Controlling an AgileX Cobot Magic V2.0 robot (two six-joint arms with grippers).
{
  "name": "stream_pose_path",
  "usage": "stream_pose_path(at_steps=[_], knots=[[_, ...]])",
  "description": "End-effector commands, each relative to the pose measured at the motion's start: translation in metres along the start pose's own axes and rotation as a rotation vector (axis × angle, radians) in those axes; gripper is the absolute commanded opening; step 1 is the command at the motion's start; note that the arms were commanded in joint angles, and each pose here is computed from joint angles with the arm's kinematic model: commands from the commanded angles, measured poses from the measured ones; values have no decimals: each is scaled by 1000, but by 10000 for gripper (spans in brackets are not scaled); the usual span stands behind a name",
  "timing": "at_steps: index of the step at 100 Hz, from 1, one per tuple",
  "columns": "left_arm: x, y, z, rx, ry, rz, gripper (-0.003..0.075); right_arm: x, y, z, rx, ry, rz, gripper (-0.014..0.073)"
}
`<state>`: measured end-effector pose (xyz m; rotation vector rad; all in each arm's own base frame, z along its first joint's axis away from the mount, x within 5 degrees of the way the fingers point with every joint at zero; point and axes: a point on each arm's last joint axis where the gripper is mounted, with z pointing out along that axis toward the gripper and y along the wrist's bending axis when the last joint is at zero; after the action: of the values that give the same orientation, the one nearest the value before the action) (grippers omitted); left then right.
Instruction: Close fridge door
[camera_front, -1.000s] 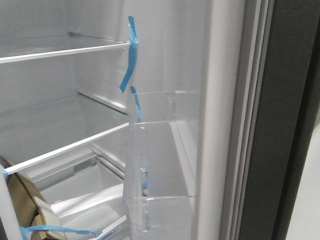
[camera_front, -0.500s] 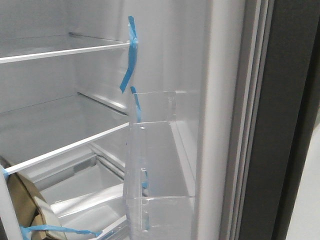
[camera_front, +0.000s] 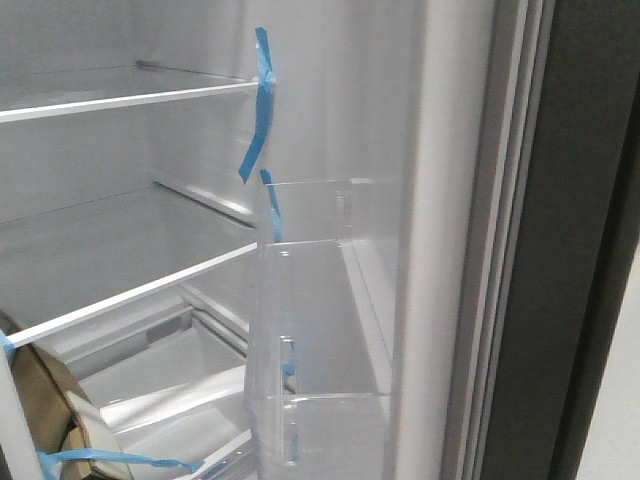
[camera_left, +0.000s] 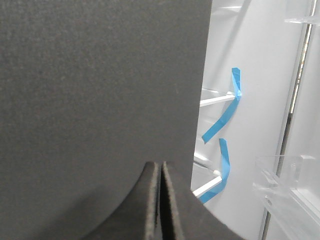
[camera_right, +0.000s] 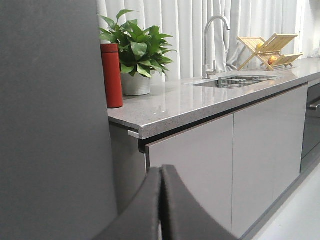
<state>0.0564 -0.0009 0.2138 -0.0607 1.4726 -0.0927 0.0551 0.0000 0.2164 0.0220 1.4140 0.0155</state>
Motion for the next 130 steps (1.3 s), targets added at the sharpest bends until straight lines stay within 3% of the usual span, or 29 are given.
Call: stream_pose_path(at_steps=[1,54,103,130], knots=[[4,0,2,10,-29,-6,-21,-3,1,-1,-7,-70,-11,-76],[4,0,2,10,-29,-6,-21,-11,1,4,-9,-61,-10,-76],[4,0,2,10,-29,-6,-21,-107,3,63,-11,-64,-10,-76],[4,0,2,10,-29,-6,-21,-169,9,97,-48,-140,-3,-76]])
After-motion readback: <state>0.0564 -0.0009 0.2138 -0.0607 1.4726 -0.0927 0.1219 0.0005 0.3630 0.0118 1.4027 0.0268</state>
